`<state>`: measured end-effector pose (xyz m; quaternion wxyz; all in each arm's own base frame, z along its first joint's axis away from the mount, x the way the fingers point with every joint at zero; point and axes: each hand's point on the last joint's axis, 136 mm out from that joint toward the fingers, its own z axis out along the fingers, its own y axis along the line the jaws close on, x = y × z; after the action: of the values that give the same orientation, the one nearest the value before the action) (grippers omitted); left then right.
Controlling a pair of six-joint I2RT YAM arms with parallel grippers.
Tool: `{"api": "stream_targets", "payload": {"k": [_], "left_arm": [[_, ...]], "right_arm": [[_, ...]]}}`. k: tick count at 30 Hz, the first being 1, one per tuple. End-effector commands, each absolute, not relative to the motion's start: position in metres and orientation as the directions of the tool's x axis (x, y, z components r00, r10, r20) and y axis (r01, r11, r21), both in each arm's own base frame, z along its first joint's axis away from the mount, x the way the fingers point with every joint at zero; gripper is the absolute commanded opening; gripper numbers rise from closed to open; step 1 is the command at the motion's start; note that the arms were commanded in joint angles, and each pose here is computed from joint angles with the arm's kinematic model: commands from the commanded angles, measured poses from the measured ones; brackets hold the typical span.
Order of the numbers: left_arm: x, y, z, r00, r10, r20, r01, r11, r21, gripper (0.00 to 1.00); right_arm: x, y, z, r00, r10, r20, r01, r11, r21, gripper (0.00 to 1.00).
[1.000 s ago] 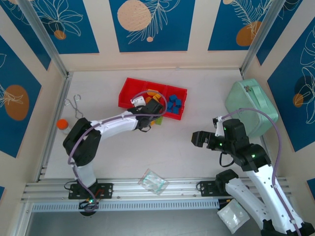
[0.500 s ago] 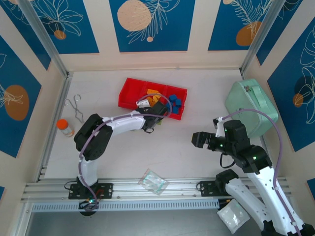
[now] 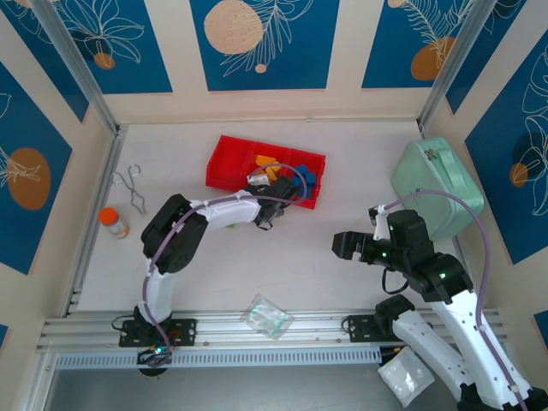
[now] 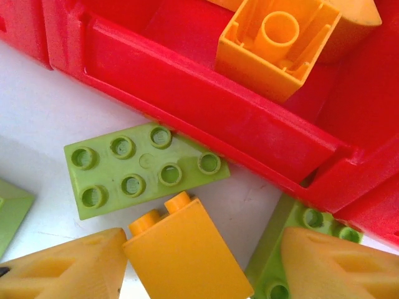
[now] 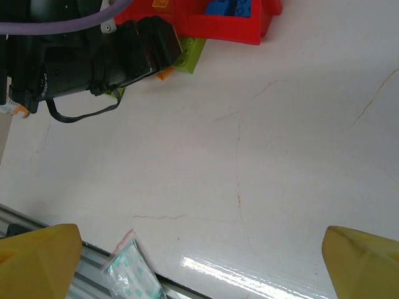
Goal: Sort the legos into containers by color
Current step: Pick up the lego from the center of the table.
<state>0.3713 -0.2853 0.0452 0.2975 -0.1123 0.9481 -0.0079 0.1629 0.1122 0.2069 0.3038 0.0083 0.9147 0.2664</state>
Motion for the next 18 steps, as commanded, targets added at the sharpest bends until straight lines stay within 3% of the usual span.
{"api": "stream_targets", "payload": {"k": [1,7,18], "left_arm": [[0.364,-0.278,0.032,-0.832,-0.183,-0.524,-0.190,0.981,-0.041,0.62],[0.360,-0.260,0.026,-0.846,-0.173,-0.505,-0.186,0.982,-0.025,0.55],[0.344,-0.227,0.021,-0.856,-0.149,-0.495,-0.177,0.984,0.009,0.52]], "right_arm": [[0.162,0.112,0.208,-0.807,0.184,-0.561,-0.149,0.856,0.495,0.99],[0.162,0.112,0.207,-0.807,0.180,-0.563,-0.151,0.858,0.491,0.99],[0.163,0.111,0.206,-0.808,0.186,-0.560,-0.138,0.864,0.485,0.99]]}}
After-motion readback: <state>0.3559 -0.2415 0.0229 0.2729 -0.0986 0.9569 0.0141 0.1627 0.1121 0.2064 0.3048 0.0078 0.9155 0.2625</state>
